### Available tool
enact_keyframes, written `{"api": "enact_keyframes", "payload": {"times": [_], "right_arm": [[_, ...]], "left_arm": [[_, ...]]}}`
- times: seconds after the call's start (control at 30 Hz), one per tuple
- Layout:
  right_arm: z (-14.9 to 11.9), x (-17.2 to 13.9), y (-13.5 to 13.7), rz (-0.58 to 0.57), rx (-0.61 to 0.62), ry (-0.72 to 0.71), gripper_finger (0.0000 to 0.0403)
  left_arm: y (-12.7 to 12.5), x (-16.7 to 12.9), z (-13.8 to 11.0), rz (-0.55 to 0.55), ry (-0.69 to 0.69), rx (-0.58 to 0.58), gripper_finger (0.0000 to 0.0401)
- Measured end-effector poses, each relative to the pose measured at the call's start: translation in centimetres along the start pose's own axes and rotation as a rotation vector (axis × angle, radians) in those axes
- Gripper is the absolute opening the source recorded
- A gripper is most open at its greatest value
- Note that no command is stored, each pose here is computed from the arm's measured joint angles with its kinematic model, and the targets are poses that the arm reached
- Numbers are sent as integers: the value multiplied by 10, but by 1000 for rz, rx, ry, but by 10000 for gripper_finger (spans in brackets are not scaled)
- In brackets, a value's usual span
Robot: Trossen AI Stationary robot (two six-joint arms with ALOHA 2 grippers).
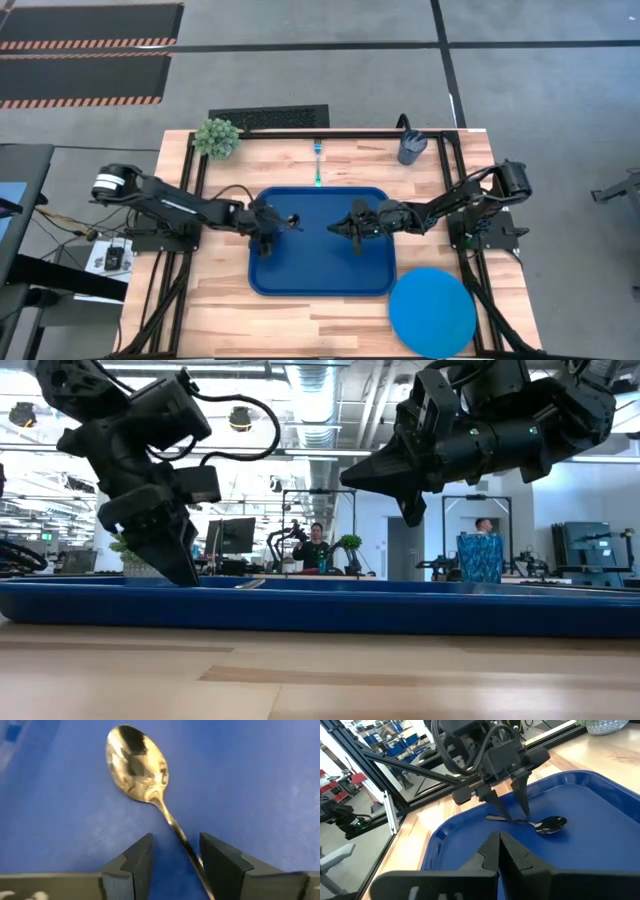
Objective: Pick and place plate/cup/fork/spoon on tray
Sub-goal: Put the black spoon on the blue tray
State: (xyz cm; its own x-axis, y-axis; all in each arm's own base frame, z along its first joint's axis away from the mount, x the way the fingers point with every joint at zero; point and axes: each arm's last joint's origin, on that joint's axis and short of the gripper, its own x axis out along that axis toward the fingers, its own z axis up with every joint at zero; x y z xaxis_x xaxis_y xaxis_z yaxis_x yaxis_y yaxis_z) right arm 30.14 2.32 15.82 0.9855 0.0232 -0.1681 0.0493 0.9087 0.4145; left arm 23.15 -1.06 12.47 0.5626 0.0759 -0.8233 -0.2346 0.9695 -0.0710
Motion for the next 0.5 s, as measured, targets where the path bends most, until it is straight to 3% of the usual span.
{"api": "enact_keyframes", "payload": {"times": [0.5], "right_arm": [[0, 0, 0, -11, 0, -5, 22]], "left_arm": [[-2, 3, 5, -13, -59, 27, 6]]}}
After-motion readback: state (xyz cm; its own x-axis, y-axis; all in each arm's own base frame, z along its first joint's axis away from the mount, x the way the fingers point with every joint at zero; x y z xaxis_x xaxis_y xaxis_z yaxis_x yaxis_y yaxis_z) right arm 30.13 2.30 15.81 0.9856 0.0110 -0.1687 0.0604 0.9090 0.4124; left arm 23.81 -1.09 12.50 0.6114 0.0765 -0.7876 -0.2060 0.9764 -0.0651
